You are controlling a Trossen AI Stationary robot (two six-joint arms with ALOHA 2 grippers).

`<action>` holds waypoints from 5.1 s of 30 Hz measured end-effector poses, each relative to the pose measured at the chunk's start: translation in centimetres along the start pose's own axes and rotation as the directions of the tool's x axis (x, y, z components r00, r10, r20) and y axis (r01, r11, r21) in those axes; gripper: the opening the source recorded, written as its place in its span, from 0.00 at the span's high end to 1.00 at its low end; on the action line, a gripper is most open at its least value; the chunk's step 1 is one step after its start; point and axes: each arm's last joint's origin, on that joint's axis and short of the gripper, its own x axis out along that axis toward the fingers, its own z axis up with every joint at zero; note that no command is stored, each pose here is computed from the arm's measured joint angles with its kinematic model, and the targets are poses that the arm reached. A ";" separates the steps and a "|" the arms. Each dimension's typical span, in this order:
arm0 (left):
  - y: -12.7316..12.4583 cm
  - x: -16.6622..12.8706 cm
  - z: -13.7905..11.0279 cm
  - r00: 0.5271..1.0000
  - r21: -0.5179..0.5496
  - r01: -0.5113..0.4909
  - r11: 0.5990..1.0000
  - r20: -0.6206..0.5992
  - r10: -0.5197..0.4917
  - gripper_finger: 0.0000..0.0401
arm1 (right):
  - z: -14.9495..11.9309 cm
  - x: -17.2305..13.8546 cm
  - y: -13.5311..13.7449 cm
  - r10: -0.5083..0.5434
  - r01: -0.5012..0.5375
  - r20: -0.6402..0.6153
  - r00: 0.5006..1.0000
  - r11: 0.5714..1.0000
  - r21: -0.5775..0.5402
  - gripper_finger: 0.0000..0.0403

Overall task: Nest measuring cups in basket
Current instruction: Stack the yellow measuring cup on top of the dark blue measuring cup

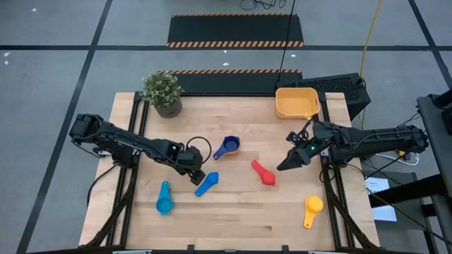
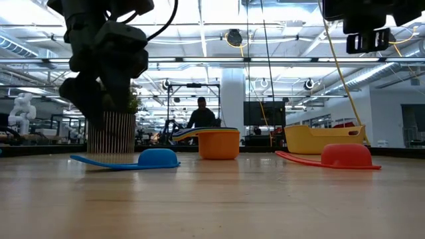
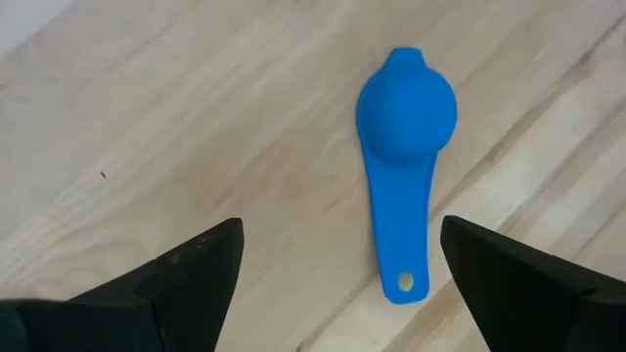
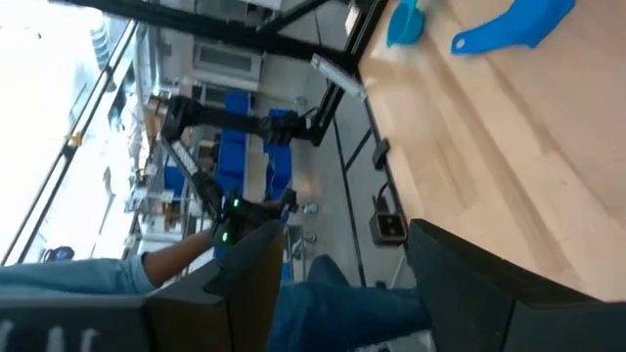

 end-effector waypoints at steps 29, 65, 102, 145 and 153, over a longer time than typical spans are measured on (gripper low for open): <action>-0.5 -0.2 0.5 0.998 0.154 0.024 0.988 0.053 -0.033 0.13 | -3.2 1.5 1.4 -0.140 0.170 -0.097 0.985 0.830 0.531 0.47; -2.5 -0.3 -3.8 0.995 0.069 0.005 0.998 0.104 -0.012 0.13 | -18.1 9.0 -2.3 -0.774 0.851 -0.470 0.424 0.518 -0.086 0.47; -0.9 -0.2 -3.0 0.996 0.029 -0.085 0.996 0.002 0.085 0.13 | -16.7 10.2 -7.1 -0.893 0.924 -0.364 0.266 0.343 -0.166 0.47; 0.7 -0.6 -4.0 0.957 0.225 -0.145 0.964 -0.217 0.194 0.13 | -9.8 11.4 -8.7 -0.958 0.845 0.044 0.282 0.227 -0.484 0.47; 1.1 -0.7 -4.1 0.944 0.228 -0.174 0.958 -0.238 0.228 0.13 | -9.9 10.7 -7.8 -0.986 0.837 0.009 0.168 0.138 -0.529 0.47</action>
